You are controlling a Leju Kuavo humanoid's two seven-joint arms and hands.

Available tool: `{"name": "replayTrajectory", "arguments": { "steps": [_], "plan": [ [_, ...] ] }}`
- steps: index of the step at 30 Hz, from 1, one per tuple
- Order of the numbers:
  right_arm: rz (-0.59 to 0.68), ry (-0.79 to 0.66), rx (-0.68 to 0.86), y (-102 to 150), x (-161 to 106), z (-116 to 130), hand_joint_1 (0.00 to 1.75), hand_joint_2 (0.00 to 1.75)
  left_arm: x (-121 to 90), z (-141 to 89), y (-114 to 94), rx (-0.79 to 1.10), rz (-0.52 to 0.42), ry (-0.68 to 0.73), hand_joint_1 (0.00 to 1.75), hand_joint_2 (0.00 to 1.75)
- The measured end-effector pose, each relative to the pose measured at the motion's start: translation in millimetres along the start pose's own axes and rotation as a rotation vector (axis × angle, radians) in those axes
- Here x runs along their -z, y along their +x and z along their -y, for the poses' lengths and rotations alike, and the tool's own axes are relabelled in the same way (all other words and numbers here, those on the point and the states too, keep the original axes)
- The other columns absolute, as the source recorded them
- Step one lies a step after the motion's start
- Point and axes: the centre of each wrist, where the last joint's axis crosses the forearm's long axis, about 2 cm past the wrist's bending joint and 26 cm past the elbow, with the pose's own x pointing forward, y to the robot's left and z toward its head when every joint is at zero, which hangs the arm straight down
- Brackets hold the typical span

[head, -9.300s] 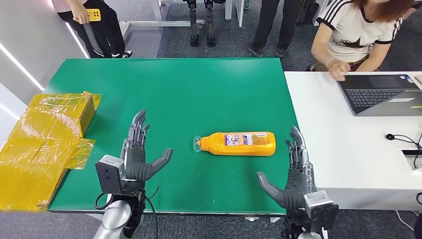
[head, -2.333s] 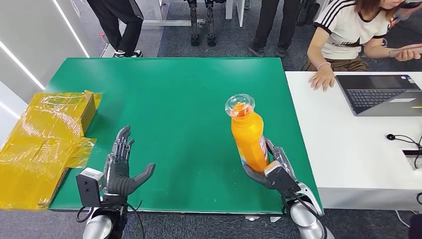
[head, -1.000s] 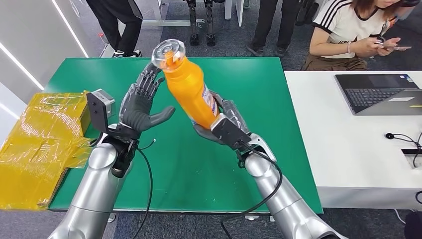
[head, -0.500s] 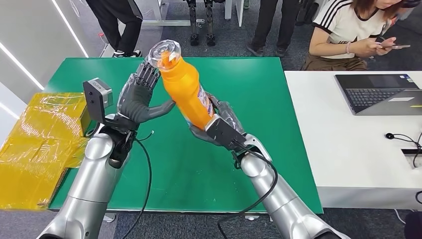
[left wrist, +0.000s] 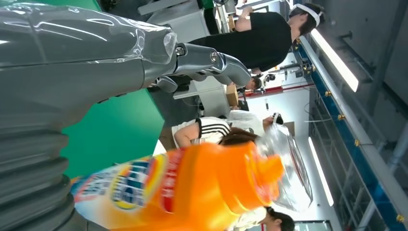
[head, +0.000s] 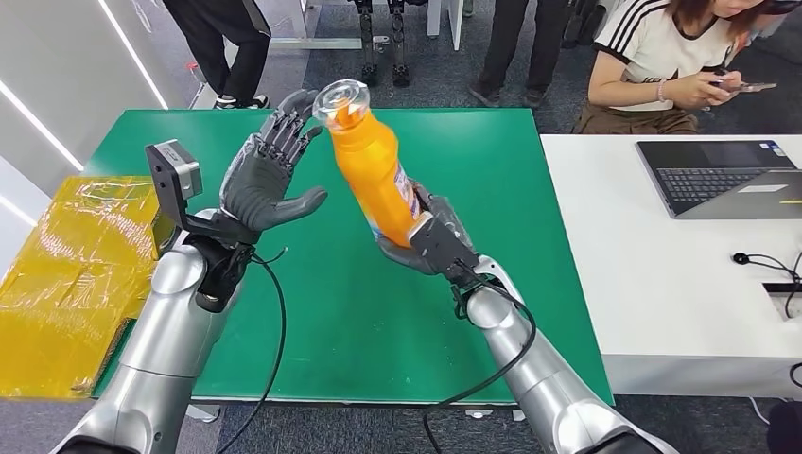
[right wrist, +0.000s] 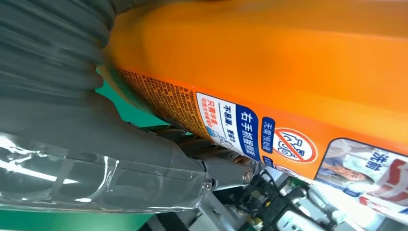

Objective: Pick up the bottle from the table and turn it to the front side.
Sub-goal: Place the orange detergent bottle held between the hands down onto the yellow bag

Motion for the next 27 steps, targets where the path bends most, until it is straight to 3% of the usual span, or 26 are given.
{"name": "replayTrajectory", "arguments": {
  "steps": [6, 15, 27],
  "plan": [
    [-0.005, -0.043, 0.016, -6.2, -3.1, 10.7, 1.75, 1.75, -11.0, -4.7, -3.7, -0.030, -0.021, -0.004, 0.00, 1.75],
    [-0.013, -0.039, 0.002, -6.0, -2.9, 11.6, 1.75, 1.75, -9.6, 0.4, -4.8, -0.039, -0.024, -0.021, 0.00, 1.75],
    [0.004, 0.048, -0.023, 9.9, 13.4, -10.3, 1.75, 1.75, 10.4, 27.8, -5.8, -0.052, -0.026, -0.078, 0.00, 1.75]
  ]
}}
